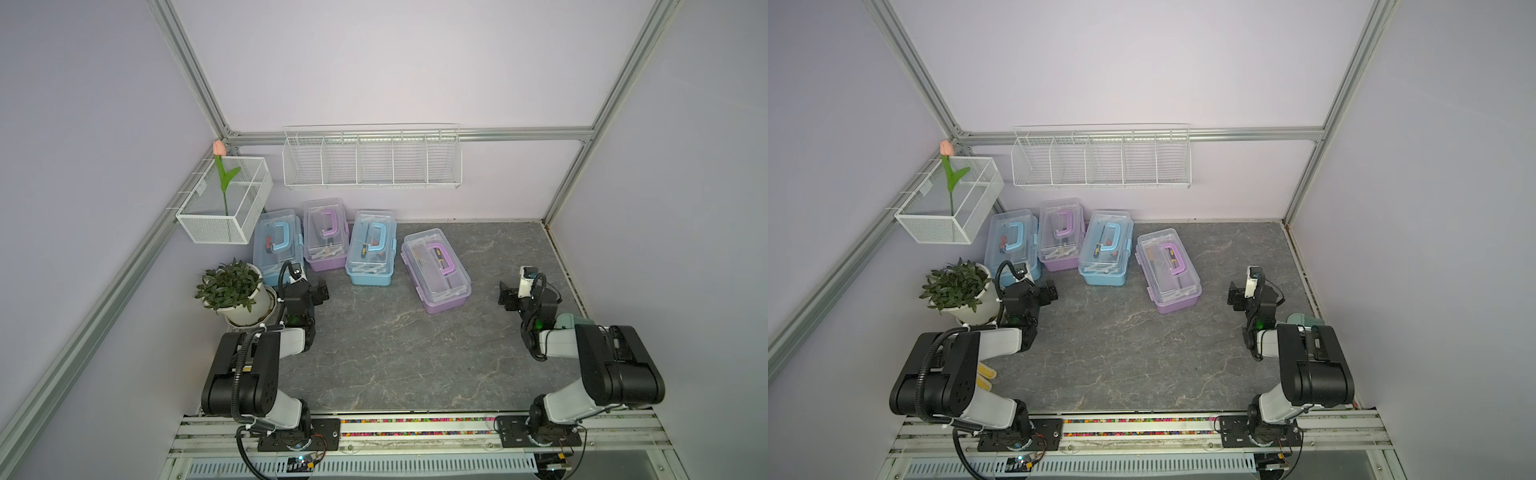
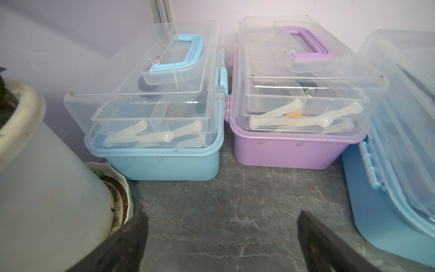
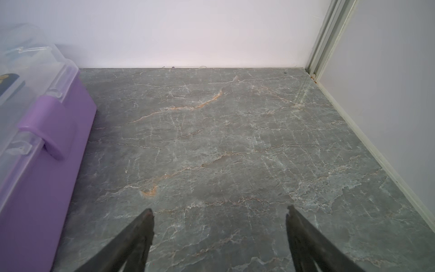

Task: Close toolboxes
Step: Reset both arms

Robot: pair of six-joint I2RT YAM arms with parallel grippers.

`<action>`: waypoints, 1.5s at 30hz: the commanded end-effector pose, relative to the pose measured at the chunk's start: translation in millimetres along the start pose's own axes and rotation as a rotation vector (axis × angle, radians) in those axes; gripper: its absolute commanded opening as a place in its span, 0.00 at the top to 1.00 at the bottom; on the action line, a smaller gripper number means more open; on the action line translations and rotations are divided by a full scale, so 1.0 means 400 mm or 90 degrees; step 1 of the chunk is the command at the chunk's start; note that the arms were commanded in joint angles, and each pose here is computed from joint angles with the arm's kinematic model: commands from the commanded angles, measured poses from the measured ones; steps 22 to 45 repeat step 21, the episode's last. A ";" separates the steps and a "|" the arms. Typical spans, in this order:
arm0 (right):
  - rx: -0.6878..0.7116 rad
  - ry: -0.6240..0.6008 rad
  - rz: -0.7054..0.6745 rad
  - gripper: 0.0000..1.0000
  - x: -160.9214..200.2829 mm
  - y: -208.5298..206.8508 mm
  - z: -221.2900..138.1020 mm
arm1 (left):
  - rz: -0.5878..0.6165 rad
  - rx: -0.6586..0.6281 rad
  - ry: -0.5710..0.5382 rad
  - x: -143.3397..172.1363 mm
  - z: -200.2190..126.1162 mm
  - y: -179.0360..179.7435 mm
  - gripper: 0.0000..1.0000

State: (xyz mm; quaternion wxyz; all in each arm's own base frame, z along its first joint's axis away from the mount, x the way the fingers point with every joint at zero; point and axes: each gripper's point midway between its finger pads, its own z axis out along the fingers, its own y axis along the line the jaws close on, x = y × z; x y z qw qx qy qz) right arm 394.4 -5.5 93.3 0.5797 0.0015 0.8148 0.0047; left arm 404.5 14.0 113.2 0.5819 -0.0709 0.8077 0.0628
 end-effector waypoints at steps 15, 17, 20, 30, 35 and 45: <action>0.002 0.001 -0.025 0.11 0.000 0.008 0.005 | 0.001 0.002 -0.008 -0.002 0.000 0.003 0.00; 0.002 0.001 -0.026 0.12 -0.001 0.009 0.005 | 0.001 0.002 -0.008 -0.003 -0.001 0.003 0.00; 0.002 -0.002 -0.025 0.12 -0.001 0.008 0.002 | 0.001 0.002 -0.008 -0.003 0.000 0.003 0.00; 0.003 -0.002 -0.025 0.12 -0.001 0.008 0.002 | 0.002 0.002 -0.007 -0.002 0.000 0.003 0.00; 0.003 -0.002 -0.025 0.12 -0.001 0.008 0.002 | 0.002 0.002 -0.007 -0.002 0.000 0.003 0.00; 0.003 -0.002 -0.025 0.12 -0.001 0.008 0.002 | 0.002 0.002 -0.007 -0.002 0.000 0.003 0.00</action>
